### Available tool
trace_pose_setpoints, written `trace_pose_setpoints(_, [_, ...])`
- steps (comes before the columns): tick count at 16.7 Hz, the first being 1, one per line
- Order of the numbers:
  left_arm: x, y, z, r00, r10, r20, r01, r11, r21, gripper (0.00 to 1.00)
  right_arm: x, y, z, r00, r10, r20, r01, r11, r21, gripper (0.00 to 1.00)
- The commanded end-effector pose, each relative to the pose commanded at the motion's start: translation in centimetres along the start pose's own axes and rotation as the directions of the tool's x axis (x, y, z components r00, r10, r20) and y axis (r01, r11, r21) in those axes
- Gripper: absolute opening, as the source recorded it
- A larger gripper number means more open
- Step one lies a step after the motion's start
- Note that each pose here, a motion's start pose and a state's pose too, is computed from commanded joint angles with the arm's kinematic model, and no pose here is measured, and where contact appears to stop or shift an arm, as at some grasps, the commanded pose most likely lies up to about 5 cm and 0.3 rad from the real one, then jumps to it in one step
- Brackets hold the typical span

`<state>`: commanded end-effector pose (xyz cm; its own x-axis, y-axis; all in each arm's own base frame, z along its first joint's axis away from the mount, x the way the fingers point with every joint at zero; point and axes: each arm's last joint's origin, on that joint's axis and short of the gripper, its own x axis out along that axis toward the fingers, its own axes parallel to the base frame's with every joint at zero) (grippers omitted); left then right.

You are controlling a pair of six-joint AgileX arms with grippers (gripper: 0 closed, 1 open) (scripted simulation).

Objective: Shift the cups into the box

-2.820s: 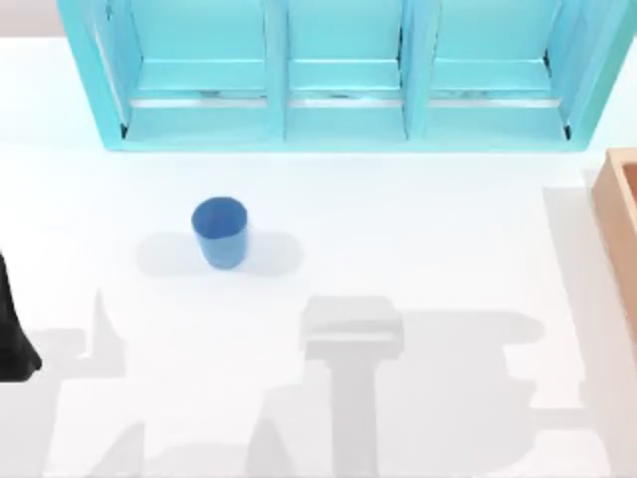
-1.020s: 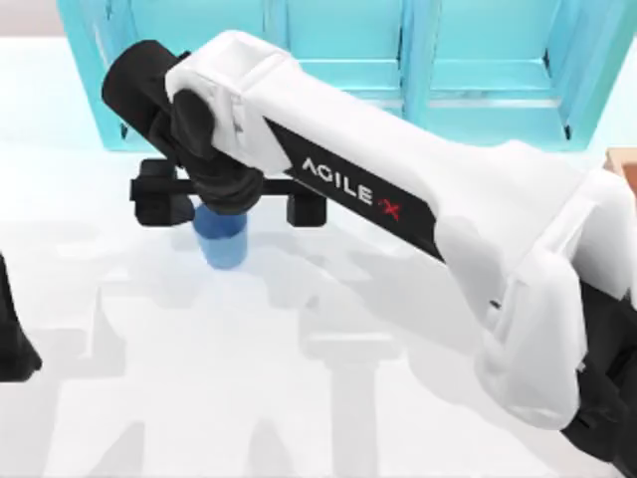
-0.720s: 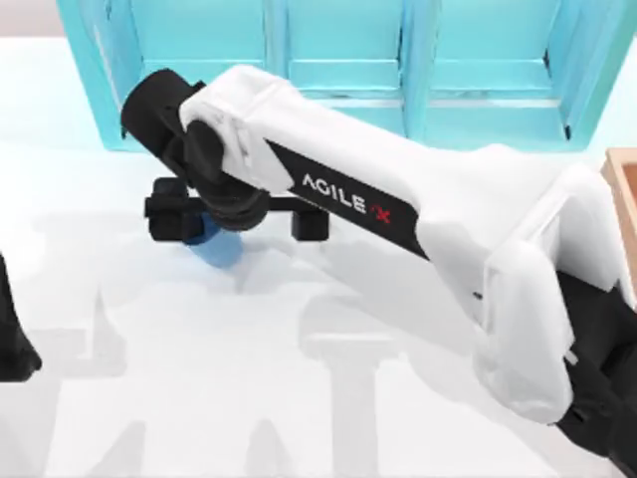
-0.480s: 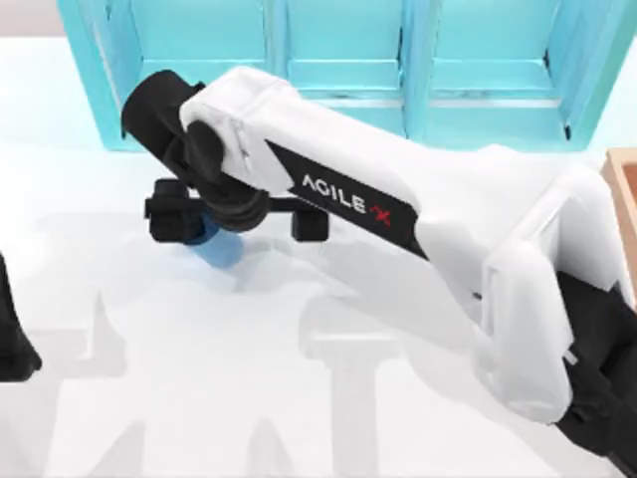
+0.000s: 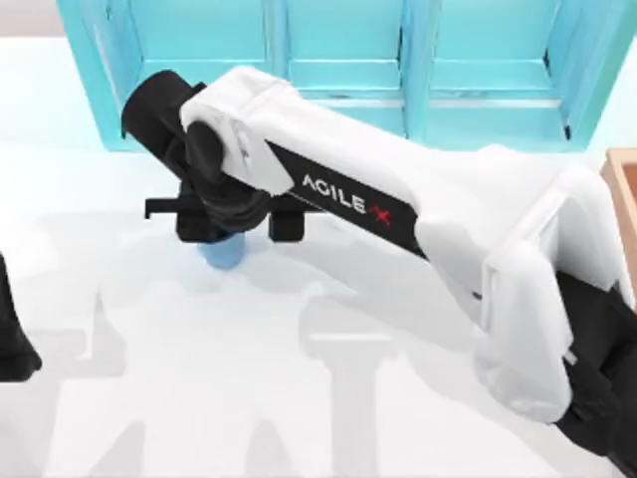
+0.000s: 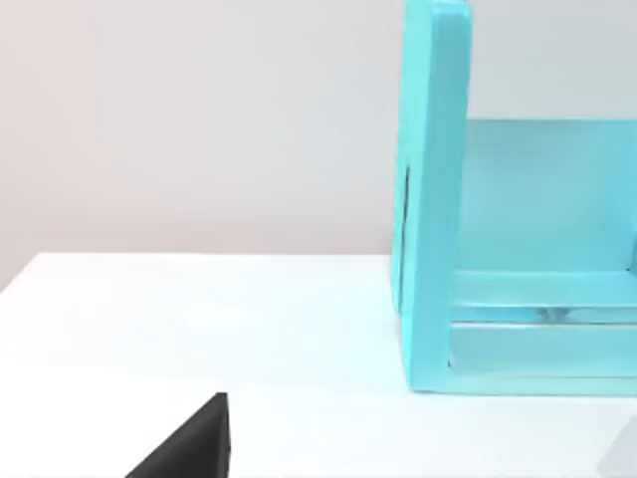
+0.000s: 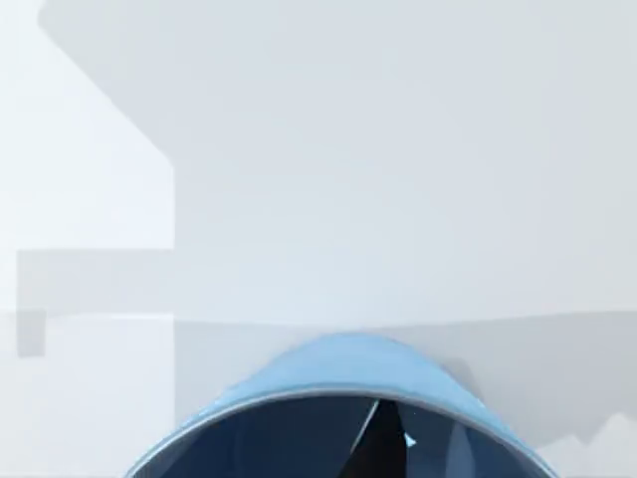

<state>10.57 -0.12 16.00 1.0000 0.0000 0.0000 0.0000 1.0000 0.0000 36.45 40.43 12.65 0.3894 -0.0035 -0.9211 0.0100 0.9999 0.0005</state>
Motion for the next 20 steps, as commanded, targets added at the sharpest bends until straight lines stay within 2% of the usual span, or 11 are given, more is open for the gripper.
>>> trace_pose_setpoints(4, [0.0,0.0,0.0,1.0,0.0,0.0,0.0,1.0,0.0,1.0,0.0,0.0,0.0,1.0,0.0,0.0,0.0,1.0,0.0,0.02])
trace_pose_setpoints(5, [0.0,0.0,0.0,1.0,0.0,0.0,0.0,1.0,0.0,1.0,0.0,0.0,0.0,1.0,0.0,0.0,0.0,1.0,0.0,0.0])
trace_pose_setpoints(15, [0.0,0.0,0.0,1.0,0.0,0.0,0.0,1.0,0.0,1.0,-0.6,-0.2,0.1,1.0,0.003,0.001,-0.003,1.0,-0.002,0.0])
trace_pose_setpoints(20, [0.0,0.0,0.0,1.0,0.0,0.0,0.0,1.0,0.0,1.0,-4.4,-4.0,2.4,1.0,0.005,0.003,-0.005,1.0,0.002,0.0])
